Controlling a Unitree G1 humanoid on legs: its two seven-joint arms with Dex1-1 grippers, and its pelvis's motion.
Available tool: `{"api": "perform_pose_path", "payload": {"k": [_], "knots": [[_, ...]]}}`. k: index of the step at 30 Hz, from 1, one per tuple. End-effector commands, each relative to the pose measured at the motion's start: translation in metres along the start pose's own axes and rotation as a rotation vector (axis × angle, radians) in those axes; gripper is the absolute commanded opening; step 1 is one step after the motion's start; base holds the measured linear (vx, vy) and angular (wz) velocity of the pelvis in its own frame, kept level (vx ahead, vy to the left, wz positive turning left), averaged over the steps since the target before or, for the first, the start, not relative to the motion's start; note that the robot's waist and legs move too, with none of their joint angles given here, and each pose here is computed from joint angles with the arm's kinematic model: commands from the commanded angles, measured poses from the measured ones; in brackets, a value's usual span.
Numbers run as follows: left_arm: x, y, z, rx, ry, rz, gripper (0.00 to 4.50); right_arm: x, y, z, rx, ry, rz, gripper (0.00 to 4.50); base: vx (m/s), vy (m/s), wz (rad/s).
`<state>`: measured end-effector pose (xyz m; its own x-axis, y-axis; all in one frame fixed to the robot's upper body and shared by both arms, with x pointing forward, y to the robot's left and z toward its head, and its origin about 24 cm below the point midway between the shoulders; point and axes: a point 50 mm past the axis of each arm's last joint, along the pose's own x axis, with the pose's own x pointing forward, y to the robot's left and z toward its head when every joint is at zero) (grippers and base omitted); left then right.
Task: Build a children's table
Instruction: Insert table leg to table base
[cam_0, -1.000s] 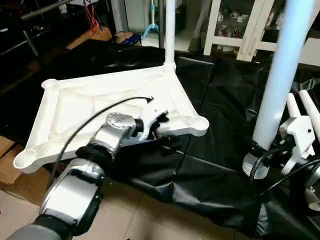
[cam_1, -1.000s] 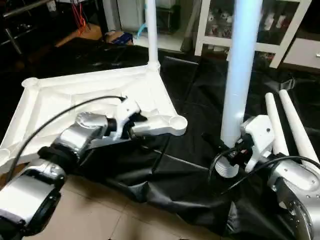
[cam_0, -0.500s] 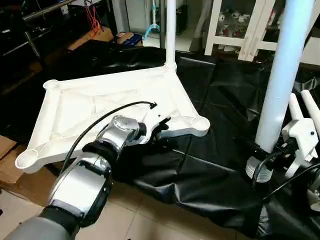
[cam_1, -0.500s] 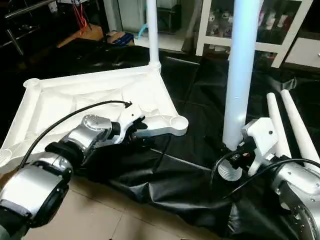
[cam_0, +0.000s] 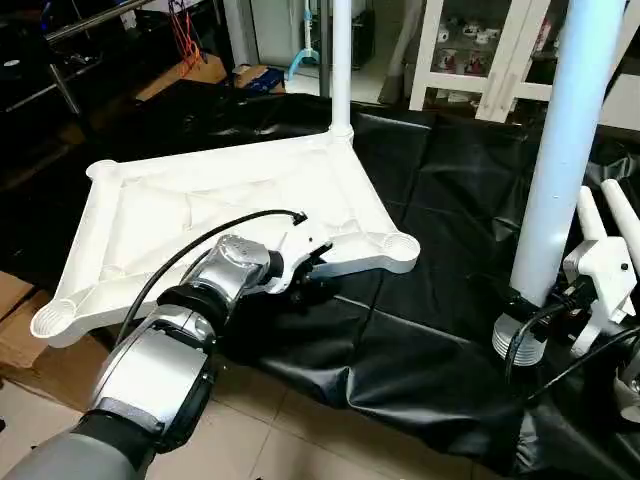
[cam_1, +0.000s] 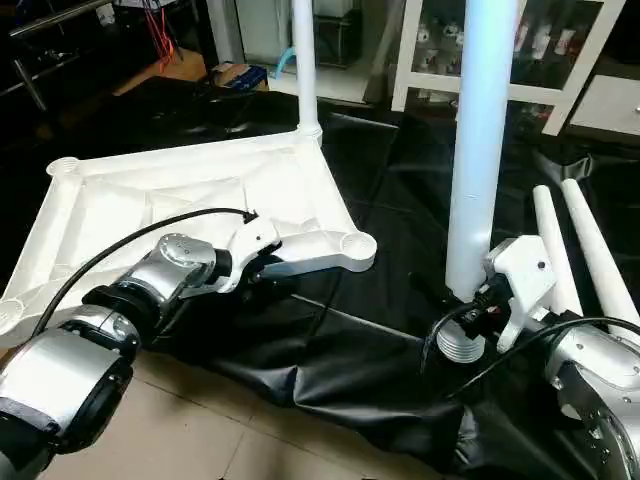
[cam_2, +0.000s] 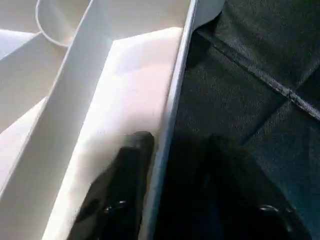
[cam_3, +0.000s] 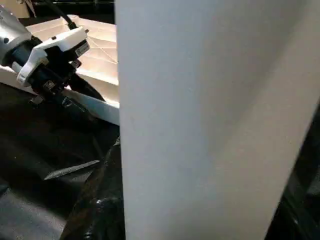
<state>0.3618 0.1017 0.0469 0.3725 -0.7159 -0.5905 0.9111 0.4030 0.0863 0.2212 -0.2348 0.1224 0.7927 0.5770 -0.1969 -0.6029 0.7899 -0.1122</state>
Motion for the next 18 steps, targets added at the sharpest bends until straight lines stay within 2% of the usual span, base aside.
{"api": "perform_pose_path", "payload": {"k": [1, 4, 7, 10, 11, 18], "knots": [[-0.005, 0.005, 0.004, 0.023, 0.004, 0.0, 1.69, 0.0, 0.001, 0.01, -0.03, -0.028, 0.011, 1.79, 0.0, 0.0, 0.0], [-0.005, 0.003, 0.005, 0.025, -0.005, -0.04, 1.67, 0.001, 0.002, 0.011, -0.03, -0.034, 0.014, 1.79, 0.0, 0.0, 0.0], [-0.006, 0.0, 0.002, 0.024, -0.003, -0.092, 1.34, 0.002, 0.001, 0.013, -0.024, -0.048, 0.012, 1.79, 0.0, 0.0, 0.0], [-0.007, -0.003, -0.004, 0.023, 0.009, -0.121, 1.26, 0.004, 0.002, 0.014, -0.016, -0.06, 0.014, 1.79, 0.0, 0.0, 0.0], [-0.007, -0.004, -0.008, 0.014, 0.008, -0.136, 1.06, 0.005, 0.003, 0.015, -0.012, -0.065, 0.022, 1.79, 0.0, 0.0, 0.0], [-0.015, -0.006, -0.031, 0.01, 0.067, -0.117, 0.75, 0.015, 0.006, 0.018, -0.006, -0.087, 0.044, 1.79, 0.0, 0.0, 0.0]]}}
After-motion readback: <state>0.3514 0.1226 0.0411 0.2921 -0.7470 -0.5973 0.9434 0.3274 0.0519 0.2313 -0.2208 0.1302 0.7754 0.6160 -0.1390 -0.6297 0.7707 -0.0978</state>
